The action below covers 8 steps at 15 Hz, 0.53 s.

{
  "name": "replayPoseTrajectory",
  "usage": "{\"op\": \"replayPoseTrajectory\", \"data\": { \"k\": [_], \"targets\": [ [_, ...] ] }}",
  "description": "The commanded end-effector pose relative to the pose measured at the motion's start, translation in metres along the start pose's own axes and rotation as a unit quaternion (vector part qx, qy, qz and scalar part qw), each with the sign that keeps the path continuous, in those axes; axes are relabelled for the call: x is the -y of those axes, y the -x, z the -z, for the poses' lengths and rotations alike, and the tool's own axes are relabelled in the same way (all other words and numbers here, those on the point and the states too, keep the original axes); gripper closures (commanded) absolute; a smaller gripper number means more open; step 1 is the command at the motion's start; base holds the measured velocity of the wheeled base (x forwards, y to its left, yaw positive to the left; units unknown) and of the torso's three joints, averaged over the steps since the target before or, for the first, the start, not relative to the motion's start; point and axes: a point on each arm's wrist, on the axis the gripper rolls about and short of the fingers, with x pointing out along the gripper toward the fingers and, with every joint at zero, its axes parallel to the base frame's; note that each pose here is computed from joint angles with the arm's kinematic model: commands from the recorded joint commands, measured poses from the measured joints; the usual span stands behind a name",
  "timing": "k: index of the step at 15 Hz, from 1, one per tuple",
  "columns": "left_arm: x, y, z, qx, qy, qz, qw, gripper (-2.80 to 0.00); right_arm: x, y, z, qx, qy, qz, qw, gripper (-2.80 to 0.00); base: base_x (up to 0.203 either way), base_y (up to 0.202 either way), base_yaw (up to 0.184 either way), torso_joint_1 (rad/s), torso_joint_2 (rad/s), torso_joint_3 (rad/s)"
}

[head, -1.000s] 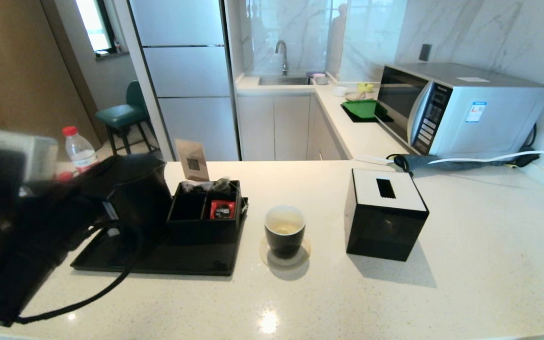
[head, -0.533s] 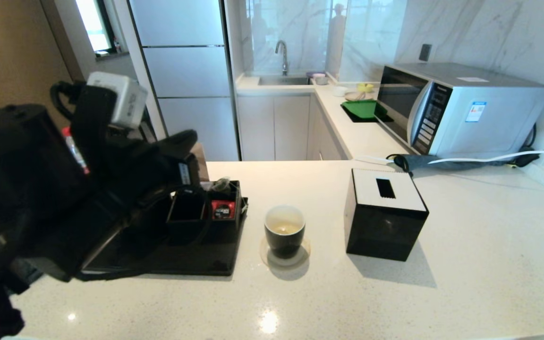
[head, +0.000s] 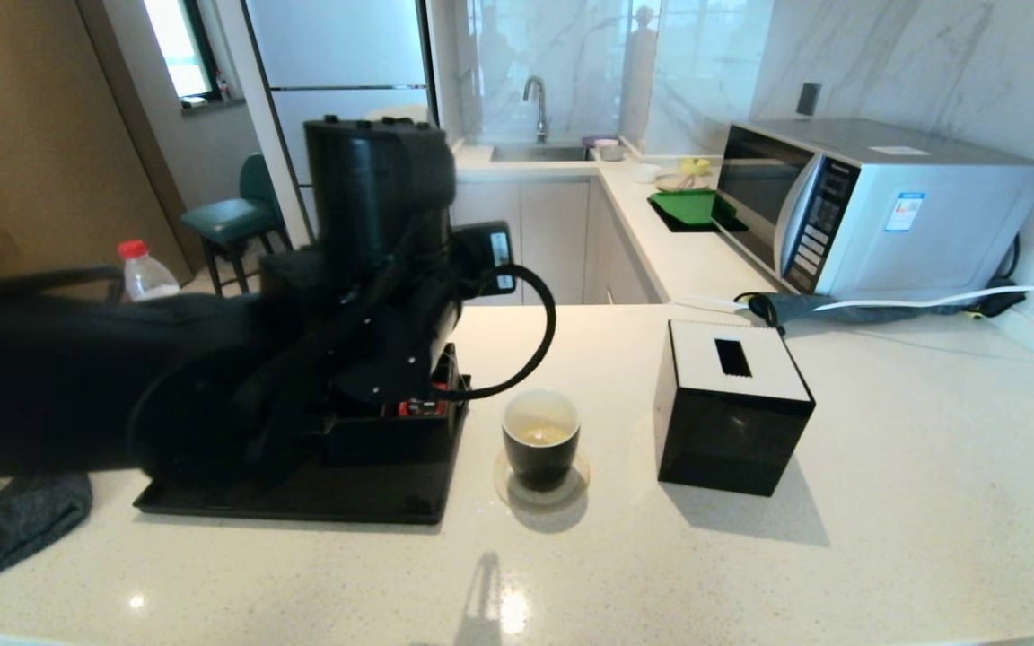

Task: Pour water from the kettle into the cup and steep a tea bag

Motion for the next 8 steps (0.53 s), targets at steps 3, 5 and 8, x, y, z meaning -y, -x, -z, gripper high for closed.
{"op": "replayPoseTrajectory", "data": {
  "k": [3,5,8],
  "targets": [
    [0.019,-0.028,0.022,-0.052,0.055,-0.054,0.9956,0.00,0.000,0.000,0.000,-0.001,0.000,0.000,1.000,0.00,0.000,0.000,0.000,0.000,0.00,0.000],
    [0.012,-0.030,0.028,-0.072,0.073,-0.073,0.9920,0.00,0.000,0.000,0.000,0.000,0.000,0.000,1.000,0.00,0.000,0.000,0.000,0.000,0.00,0.000],
    [-0.008,-0.039,0.030,-0.094,0.093,-0.117,0.9843,0.00,0.000,0.000,0.000,-0.001,0.000,0.000,1.000,0.00,0.000,0.000,0.000,0.000,0.00,0.000]
  ]
}}
